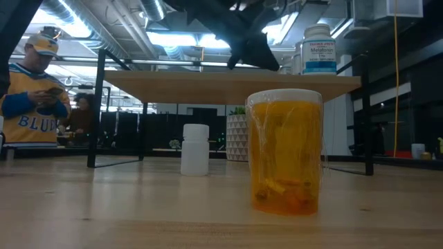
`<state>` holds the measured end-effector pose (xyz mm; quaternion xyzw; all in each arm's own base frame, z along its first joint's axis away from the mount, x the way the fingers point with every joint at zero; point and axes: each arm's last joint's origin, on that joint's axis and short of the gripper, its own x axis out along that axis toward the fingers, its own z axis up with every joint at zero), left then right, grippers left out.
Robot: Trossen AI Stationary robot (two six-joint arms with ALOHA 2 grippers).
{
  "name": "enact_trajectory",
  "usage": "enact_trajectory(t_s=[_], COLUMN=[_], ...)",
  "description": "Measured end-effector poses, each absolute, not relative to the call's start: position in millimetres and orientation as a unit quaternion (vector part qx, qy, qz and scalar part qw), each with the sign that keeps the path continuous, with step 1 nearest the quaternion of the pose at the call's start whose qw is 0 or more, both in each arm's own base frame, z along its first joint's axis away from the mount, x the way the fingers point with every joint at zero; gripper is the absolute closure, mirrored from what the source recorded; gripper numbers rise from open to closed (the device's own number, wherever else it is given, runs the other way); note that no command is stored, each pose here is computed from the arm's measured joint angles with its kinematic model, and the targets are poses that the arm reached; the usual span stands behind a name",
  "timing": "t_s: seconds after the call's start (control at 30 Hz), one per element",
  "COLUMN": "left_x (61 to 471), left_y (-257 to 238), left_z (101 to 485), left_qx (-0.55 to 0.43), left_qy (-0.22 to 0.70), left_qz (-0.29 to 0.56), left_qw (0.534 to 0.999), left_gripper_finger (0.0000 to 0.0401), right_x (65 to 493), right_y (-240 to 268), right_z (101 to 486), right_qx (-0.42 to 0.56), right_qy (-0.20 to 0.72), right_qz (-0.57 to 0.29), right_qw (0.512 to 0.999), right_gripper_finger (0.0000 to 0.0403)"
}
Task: Pick and place medicine bottles onto shelf by color
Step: Adjust the white medicine bottles on the shelf
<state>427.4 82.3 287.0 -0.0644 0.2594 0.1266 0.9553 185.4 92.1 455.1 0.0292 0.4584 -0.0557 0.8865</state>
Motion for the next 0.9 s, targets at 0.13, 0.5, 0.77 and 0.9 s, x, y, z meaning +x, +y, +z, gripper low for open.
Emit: enact_trajectory(t_s=[0.13,0.5,0.77,0.9], left_x=[428.0,432.7,422.9,408.5], left_y=[82.0,79.5,76.4,71.8], left_z=[288.0,284.5,290.7,302.4], left_qx=[-0.066,-0.064,-0.064,-0.064], left_qy=[0.254,0.246,0.273,0.298], left_qz=[0.121,0.117,0.118,0.116], left_qw=[0.957,0.96,0.953,0.945], left_gripper_finger=[0.0401,0.0401,0.0401,0.0401], right_x=[185.4,185.4,185.5,185.5], right_y=[92.1,92.1,92.2,92.2], right_z=[455.1,455.2,455.1,455.1], right_qx=[0.029,0.029,0.029,0.035], right_qy=[0.458,0.458,0.459,0.459], right_qz=[-0.056,-0.055,-0.055,-0.056], right_qw=[0.887,0.887,0.886,0.886], right_gripper_finger=[0.0179,0.0179,0.0179,0.0179])
